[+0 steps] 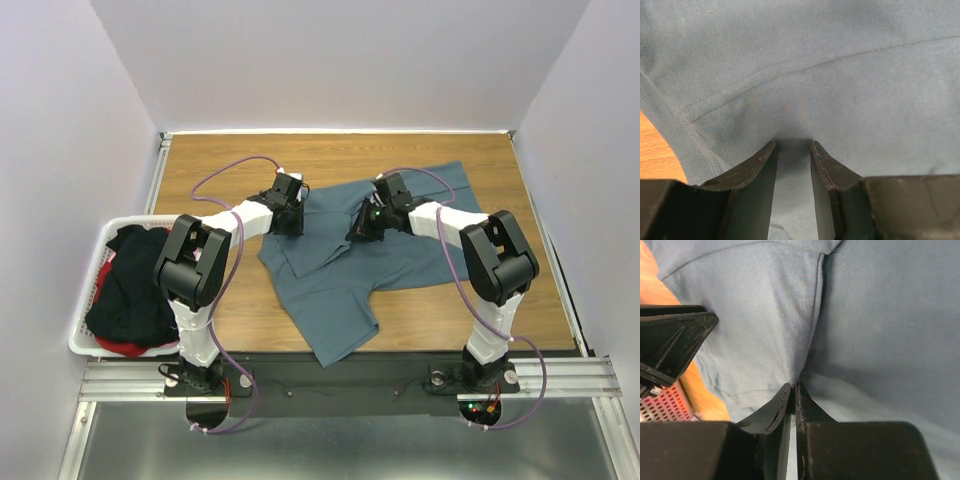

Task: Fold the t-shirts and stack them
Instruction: Fold the tshirt

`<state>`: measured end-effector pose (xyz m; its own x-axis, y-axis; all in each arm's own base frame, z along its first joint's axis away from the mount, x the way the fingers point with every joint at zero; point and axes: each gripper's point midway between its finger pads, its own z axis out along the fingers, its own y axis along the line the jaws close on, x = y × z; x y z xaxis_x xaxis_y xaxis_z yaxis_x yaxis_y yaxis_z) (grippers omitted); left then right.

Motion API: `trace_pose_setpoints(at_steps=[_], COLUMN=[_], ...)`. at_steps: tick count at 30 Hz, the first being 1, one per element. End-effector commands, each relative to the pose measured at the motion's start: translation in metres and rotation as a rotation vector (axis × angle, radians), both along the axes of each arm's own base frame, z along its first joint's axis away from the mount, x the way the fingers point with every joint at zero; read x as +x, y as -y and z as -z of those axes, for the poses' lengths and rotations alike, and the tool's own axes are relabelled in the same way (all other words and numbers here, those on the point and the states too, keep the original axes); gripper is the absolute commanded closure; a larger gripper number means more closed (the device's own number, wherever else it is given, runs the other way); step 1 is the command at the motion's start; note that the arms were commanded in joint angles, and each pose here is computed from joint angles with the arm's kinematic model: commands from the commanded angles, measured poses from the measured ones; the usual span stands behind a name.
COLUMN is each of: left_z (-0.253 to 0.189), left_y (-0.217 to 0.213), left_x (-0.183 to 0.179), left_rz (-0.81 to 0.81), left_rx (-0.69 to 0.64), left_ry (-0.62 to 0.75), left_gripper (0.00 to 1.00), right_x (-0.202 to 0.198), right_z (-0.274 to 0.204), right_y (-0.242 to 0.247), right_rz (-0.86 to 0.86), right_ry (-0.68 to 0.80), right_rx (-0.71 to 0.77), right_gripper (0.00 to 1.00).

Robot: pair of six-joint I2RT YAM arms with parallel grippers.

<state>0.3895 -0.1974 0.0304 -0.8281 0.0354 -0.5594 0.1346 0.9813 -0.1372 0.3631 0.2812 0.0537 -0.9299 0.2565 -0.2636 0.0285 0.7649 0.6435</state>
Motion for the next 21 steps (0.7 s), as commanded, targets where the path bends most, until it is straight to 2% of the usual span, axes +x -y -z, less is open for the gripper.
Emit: trace_pose_setpoints(at_steps=[1,4,6,14,21], left_z=[0.009,0.010,0.012,0.015,-0.009], left_y=[-0.004,-0.004,-0.005,-0.005,-0.005], left_x=[-0.004,-0.005,-0.004,-0.006,-0.005], left_rz=[0.013,0.013,0.012,0.019,0.021], left_rx=[0.016,0.023,0.027,0.033,0.016], left_ry=[-0.023,-0.026,-0.030,-0.041,0.010], left_gripper=[0.57,0.58,0.58,0.57,0.57], right_x=[0.015,0.013,0.014,0.002,0.000], right_z=[-0.034,-0.031,-0.032,-0.026,-0.017], right_y=[0.007,0.018,0.023,0.005,0.026], right_rz=[0.005,0.003,-0.004,-0.091,-0.008], right_ry=[0.104,0.080,0.082,0.080,0.080], right_rx=[-0.072,-0.168,-0.235,-0.302,-0.395], right_gripper=[0.89,0.88,0.83,0.69,0.71])
